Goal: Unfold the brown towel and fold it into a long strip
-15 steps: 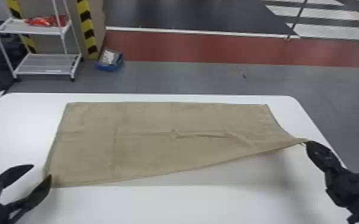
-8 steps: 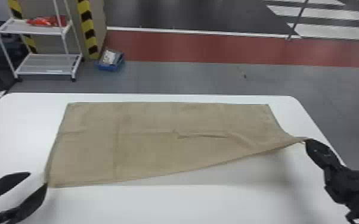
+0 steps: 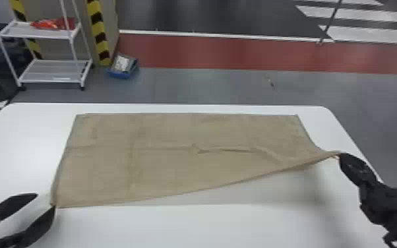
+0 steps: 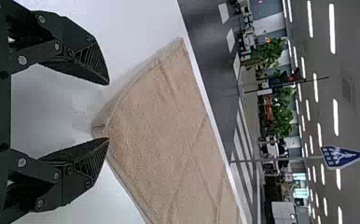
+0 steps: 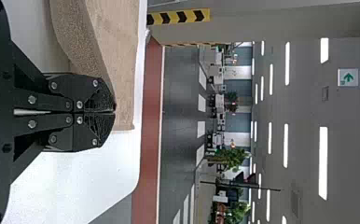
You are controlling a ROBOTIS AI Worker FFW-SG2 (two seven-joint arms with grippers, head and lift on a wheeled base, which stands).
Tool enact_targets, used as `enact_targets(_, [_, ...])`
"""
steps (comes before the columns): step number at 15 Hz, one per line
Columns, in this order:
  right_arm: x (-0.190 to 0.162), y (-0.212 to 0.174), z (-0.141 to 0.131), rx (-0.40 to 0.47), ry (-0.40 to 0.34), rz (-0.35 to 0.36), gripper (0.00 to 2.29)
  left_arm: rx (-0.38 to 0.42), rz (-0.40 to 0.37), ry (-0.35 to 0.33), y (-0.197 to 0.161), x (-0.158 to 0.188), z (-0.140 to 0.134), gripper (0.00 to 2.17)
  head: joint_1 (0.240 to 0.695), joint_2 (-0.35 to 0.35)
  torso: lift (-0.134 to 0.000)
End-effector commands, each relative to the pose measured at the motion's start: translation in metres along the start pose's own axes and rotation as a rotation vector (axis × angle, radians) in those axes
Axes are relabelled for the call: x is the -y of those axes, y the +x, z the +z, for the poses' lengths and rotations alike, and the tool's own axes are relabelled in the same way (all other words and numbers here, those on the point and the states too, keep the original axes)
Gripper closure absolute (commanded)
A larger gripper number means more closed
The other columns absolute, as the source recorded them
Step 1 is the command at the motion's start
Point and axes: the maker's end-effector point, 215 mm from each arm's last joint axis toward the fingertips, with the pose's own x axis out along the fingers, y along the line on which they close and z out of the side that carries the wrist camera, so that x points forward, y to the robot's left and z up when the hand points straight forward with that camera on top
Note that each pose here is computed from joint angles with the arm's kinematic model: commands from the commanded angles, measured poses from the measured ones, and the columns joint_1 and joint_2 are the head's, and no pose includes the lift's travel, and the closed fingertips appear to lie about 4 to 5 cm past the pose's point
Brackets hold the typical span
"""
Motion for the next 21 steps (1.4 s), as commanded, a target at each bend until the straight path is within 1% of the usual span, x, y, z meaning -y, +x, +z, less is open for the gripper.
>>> enact_targets(1, [0.000,0.001,-0.001,-0.002,0.002,0.000,1.60,-0.006,-0.009,0.000,0.006,0.005,-0.004,0.55,0.695,-0.113,-0.125])
enact_targets(3, [0.002,0.001,-0.003,-0.010,0.004,-0.002,1.60,-0.011,-0.005,0.004,0.008,0.003,-0.006,0.55,0.695,-0.118,-0.125])
enact_targets(4, [0.002,0.001,-0.004,-0.013,0.005,-0.001,1.60,-0.012,0.001,0.005,0.008,0.002,-0.006,0.67,0.695,-0.120,-0.125])
enact_targets(9, [0.004,0.002,-0.003,-0.012,0.005,-0.005,1.60,-0.015,0.004,0.007,0.009,0.001,-0.006,0.71,0.695,-0.122,-0.125])
enact_targets(10, [0.004,0.003,-0.004,-0.015,0.007,-0.006,1.60,-0.016,0.004,0.006,0.010,0.000,-0.006,1.02,0.695,-0.122,-0.125])
enact_targets(11, [0.004,0.003,-0.004,-0.016,0.006,-0.004,1.60,-0.016,0.010,0.002,0.010,-0.001,-0.006,1.43,0.695,-0.121,-0.125])
enact_targets(13, [0.004,0.003,-0.005,-0.018,0.009,-0.003,1.60,-0.056,0.000,-0.009,0.009,-0.004,-0.017,1.57,0.695,-0.120,-0.125])
enact_targets(14, [0.005,0.004,-0.003,-0.015,0.010,-0.003,1.60,-0.059,-0.002,-0.009,0.009,-0.005,-0.017,1.68,0.695,-0.119,-0.125])
enact_targets(16, [0.005,0.004,-0.003,-0.016,0.010,-0.003,1.60,-0.050,0.002,-0.010,0.007,-0.006,-0.013,1.68,0.695,-0.112,-0.125])
enact_targets(17, [0.004,0.004,0.002,-0.008,0.007,0.001,1.60,-0.037,0.014,-0.007,0.004,-0.008,-0.006,1.68,0.695,-0.111,-0.125])
enact_targets(19, [0.003,0.003,0.018,0.012,-0.015,0.006,1.60,0.005,0.039,0.004,-0.003,-0.012,0.018,1.68,0.695,-0.109,-0.125])
enact_targets(20, [0.004,0.001,0.027,0.024,-0.030,0.006,1.60,0.024,0.060,0.009,-0.008,-0.014,0.030,1.68,0.695,-0.109,-0.125])
enact_targets(21, [0.005,-0.001,0.038,0.039,-0.046,0.009,1.60,0.052,0.089,0.022,-0.014,-0.019,0.047,1.68,0.695,-0.108,-0.125])
